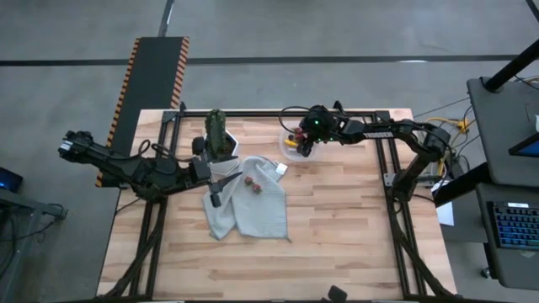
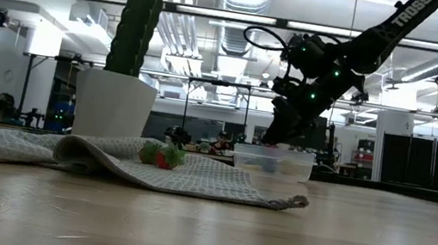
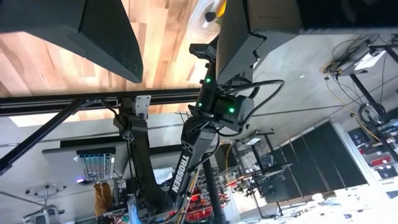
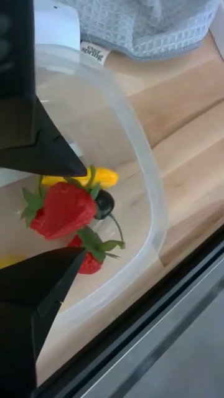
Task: Pick and placing Produce into tupperware
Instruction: Put the red strawberry into the transparent bin
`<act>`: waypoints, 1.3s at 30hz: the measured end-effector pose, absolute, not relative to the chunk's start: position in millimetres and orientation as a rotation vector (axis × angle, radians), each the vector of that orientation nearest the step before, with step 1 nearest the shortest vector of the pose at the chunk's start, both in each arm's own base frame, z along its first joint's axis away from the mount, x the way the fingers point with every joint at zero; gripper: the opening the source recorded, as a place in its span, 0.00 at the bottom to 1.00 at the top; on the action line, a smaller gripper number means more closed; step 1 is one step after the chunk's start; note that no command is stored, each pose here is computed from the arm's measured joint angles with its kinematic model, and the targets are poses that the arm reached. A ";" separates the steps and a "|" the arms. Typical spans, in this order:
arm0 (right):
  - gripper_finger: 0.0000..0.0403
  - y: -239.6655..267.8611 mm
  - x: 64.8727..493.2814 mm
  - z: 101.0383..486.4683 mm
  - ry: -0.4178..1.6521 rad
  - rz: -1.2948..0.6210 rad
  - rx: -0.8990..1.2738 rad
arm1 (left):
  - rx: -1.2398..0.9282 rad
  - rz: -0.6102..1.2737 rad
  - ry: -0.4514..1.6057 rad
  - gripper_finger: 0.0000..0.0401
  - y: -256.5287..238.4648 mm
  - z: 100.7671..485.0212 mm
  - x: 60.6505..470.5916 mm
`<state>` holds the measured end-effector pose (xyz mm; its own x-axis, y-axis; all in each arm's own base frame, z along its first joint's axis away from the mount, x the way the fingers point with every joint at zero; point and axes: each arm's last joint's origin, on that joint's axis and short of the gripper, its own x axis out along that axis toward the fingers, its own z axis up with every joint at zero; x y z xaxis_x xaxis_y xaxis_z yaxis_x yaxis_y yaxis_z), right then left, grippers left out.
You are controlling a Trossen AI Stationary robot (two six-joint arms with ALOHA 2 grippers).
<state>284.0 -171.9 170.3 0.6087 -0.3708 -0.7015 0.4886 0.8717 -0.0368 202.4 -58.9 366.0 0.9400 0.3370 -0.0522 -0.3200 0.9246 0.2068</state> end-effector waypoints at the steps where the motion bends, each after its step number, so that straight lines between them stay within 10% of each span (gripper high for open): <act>1: 0.46 -171.9 283.9 170.8 0.768 -0.500 0.167 | 0.198 0.337 0.087 0.47 -59.0 366.0 202.3; 28: 0.42 -42.7 296.7 248.6 0.410 0.232 0.120 | 0.199 0.332 0.093 0.47 -59.6 365.0 201.6; 39: 0.39 -21.0 301.7 242.5 0.455 -0.005 0.088 | 0.234 0.292 0.146 0.47 -70.8 351.7 211.7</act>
